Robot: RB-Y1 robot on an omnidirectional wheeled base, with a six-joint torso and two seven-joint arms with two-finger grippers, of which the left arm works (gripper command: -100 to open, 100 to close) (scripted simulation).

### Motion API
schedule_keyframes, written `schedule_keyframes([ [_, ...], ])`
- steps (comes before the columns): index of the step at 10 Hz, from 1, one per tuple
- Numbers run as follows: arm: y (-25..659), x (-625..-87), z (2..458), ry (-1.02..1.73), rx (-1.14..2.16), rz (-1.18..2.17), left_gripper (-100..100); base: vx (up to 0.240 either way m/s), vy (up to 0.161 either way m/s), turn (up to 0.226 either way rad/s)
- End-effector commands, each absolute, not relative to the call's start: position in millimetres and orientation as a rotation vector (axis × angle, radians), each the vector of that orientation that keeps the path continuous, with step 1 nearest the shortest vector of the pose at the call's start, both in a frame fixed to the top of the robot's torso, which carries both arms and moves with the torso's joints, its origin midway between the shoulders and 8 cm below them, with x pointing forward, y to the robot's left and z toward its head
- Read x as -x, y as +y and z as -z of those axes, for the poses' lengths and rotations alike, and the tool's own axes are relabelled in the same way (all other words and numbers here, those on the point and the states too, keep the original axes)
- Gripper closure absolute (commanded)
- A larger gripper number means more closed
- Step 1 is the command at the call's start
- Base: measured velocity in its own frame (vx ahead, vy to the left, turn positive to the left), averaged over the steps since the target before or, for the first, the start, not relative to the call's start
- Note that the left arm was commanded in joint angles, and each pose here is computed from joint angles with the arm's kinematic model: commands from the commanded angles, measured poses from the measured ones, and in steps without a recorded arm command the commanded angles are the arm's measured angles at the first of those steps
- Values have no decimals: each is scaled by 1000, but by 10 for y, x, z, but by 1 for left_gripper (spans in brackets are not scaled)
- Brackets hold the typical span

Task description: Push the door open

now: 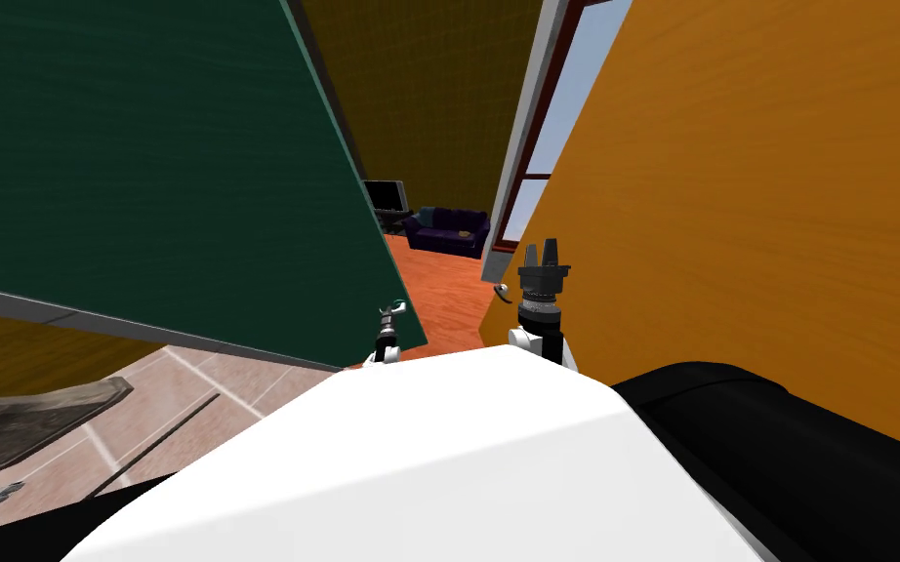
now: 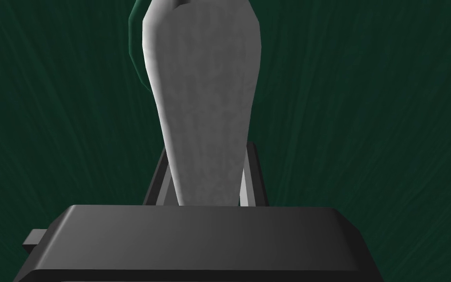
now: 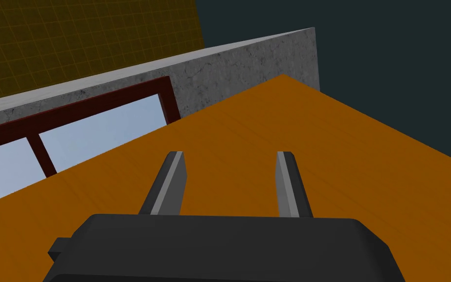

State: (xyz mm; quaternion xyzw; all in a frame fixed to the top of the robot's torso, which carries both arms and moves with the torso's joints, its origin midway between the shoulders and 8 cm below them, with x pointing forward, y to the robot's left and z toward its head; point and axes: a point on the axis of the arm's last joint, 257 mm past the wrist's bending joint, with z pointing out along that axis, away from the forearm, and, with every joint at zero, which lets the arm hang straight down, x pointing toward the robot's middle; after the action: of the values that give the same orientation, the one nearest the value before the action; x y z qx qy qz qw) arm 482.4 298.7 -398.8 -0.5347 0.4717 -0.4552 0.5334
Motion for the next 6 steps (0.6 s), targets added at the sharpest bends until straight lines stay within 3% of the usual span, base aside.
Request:
schedule_keyframes([
  [1,3133,-4870,3878,1101,1254,1070,100,202,3,17],
  [6,3364,-4849,3835,1070,1255,1025,100,138,8,26],
])
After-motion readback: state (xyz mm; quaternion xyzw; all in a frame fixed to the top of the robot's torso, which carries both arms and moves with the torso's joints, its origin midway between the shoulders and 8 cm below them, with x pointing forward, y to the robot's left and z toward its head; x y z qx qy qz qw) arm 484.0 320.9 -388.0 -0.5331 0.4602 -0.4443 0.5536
